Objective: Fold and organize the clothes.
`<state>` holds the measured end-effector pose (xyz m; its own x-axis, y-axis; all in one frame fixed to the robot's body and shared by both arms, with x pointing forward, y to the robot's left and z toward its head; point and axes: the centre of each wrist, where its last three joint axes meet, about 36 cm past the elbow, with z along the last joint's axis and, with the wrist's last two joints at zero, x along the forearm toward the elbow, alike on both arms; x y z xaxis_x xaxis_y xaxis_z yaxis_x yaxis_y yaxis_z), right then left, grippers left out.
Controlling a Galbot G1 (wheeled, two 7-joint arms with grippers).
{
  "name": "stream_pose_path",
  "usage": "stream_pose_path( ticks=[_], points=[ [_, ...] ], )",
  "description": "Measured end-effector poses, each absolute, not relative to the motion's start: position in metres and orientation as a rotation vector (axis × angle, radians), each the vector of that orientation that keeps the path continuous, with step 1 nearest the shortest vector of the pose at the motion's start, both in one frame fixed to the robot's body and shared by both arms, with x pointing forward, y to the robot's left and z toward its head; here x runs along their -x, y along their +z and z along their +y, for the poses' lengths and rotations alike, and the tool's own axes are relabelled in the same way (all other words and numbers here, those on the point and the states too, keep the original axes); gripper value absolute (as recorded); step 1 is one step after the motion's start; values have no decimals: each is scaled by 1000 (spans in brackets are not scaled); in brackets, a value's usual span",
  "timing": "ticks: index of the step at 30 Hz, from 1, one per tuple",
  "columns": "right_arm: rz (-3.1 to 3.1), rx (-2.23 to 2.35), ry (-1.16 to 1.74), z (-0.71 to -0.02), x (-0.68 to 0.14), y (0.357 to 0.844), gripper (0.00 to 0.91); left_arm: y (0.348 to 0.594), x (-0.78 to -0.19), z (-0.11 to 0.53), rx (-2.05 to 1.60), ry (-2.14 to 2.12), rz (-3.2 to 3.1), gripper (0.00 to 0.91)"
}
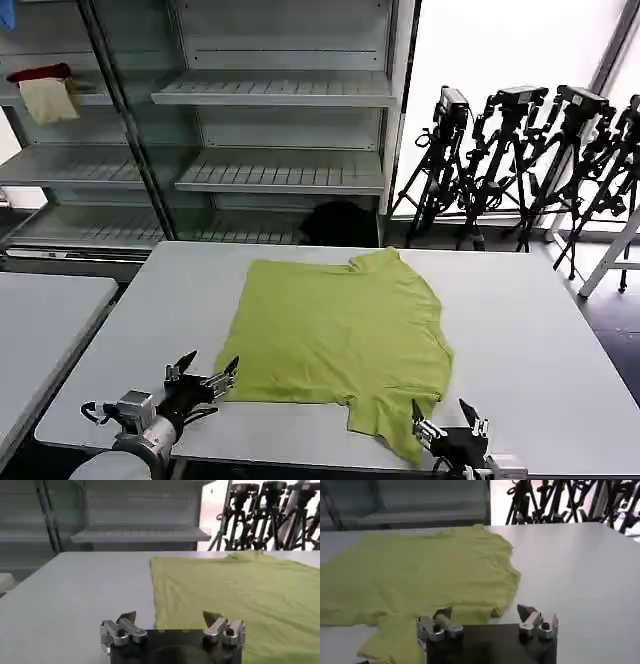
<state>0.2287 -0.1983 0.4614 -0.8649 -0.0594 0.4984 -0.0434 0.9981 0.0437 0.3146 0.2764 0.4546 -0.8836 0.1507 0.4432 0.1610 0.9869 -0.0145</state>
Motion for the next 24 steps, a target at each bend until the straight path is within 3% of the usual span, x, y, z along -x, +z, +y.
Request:
stream_pose_path(
  ticks=[11,13,14,15,16,17,18,19,20,21,22,24],
  points=[
    [-2581,-86,-16,-193,-222,457,887,451,-301,269,211,-69,-2642,907],
    [-2579,-86,-15,-193,-222,456,766,449,-298,268,210,-78,-2631,907],
    [-2577,-86,-12,-193,-222,455,544,448,-297,267,211,-79,-2626,907],
    [-2576,-87,-11,-193,-222,455,433,447,-296,267,210,-81,-2622,907],
    [-2575,-87,-8,-193,-222,454,262,445,-296,266,208,-84,-2618,907],
    [-2573,-87,-6,-192,-222,453,151,444,-295,266,208,-85,-2614,796],
    [-2572,-86,-5,-192,-222,453,91,444,-295,266,205,-88,-2612,605],
    [-2571,-86,-4,-192,-222,452,71,442,-295,266,203,-91,-2608,504],
    [-2571,-86,-5,-191,-222,452,40,441,-294,266,203,-91,-2605,272],
    [-2571,-87,-4,-191,-223,451,30,440,-294,266,202,-93,-2602,202],
    [-2570,-87,-4,-191,-223,451,10,439,-294,266,201,-95,-2599,71],
    [-2570,-88,-3,-191,-224,450,10,437,-293,265,203,-93,-2591,40]
  ],
)
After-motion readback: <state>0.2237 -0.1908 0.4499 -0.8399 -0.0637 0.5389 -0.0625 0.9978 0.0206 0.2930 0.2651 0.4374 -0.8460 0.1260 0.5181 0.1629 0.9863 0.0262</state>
